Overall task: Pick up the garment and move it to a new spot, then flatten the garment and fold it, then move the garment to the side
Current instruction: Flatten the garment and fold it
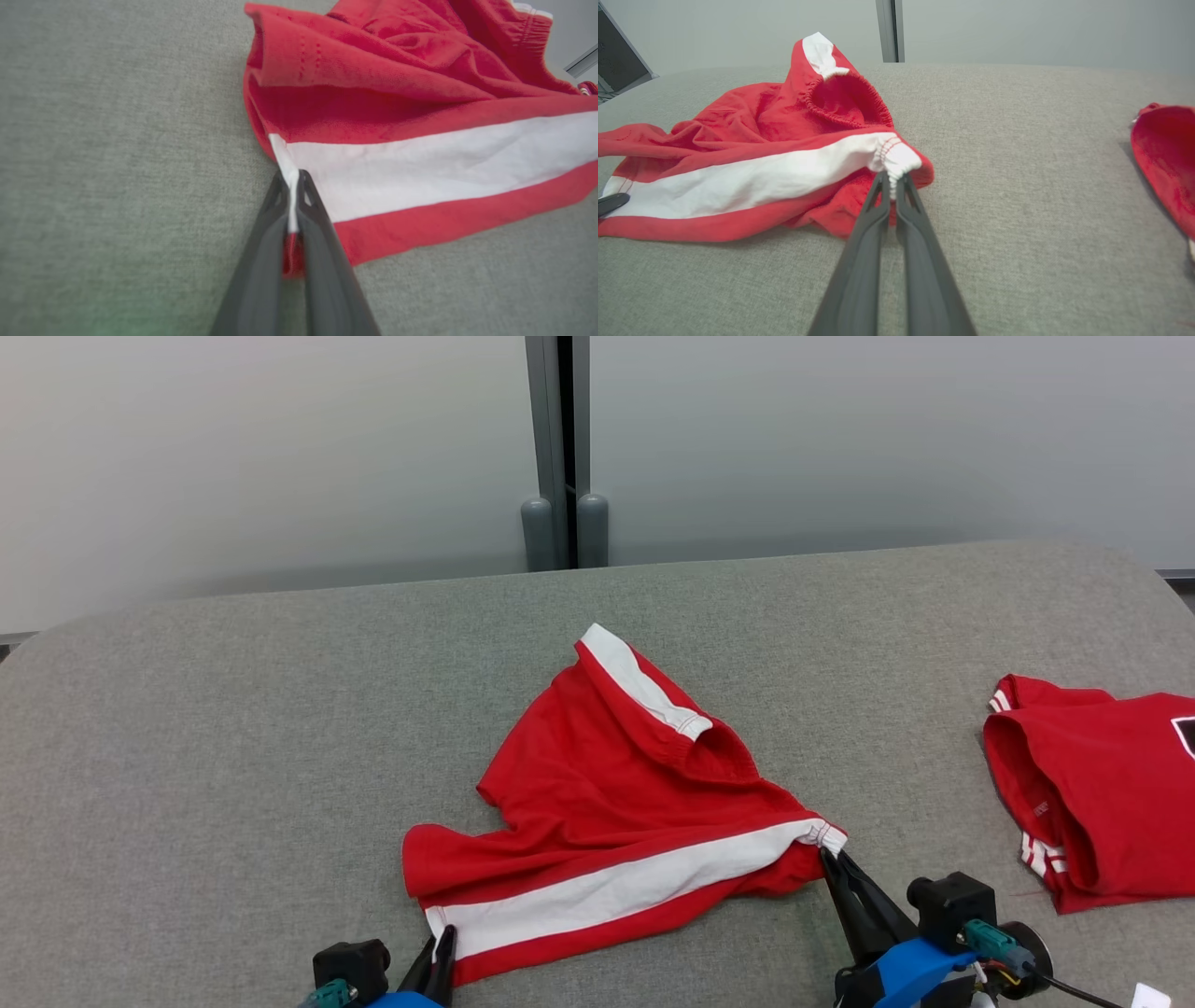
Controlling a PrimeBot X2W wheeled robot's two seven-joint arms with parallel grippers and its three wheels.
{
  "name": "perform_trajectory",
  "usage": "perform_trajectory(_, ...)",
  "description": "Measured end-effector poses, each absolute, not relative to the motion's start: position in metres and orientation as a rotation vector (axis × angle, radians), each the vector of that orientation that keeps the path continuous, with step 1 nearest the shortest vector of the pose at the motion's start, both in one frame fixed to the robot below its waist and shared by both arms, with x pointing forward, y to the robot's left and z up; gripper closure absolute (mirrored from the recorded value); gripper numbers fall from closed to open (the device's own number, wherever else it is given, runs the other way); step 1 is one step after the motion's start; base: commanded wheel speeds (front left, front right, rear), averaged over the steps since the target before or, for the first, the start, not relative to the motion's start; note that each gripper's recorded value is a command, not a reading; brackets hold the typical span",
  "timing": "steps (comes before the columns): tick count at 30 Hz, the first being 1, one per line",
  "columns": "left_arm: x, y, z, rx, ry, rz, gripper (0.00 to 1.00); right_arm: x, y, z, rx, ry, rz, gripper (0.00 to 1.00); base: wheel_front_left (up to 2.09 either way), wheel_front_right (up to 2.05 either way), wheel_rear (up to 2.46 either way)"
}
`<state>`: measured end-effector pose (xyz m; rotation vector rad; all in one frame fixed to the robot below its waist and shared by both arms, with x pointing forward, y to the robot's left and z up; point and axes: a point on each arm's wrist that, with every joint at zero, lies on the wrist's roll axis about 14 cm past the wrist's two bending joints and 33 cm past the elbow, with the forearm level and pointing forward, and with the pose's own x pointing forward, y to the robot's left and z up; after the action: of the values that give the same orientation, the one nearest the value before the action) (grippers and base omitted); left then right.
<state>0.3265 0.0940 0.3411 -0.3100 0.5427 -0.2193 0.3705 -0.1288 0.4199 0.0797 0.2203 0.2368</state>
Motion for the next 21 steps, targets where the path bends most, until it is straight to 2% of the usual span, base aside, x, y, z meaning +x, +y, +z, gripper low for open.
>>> perform_trajectory(5, 0.334, 0.096, 0.351, -0.302, 0.504, -0.213, 1.00, 0.374, -0.127, 0.427, 0.083, 0.195, 0.242, 1.00, 0.00, 0.00, 0.00)
perform_trajectory(9, 0.359, 0.102, 0.390, -0.311, 0.357, -0.198, 1.00, 0.381, -0.125, 0.447, 0.091, 0.132, 0.245, 1.00, 0.00, 0.00, 0.00)
perform_trajectory(21, 0.435, 0.152, 0.600, -0.174, -0.292, -0.195, 1.00, 0.419, -0.122, 0.602, 0.037, -0.309, 0.323, 1.00, 0.00, 0.00, 0.00)
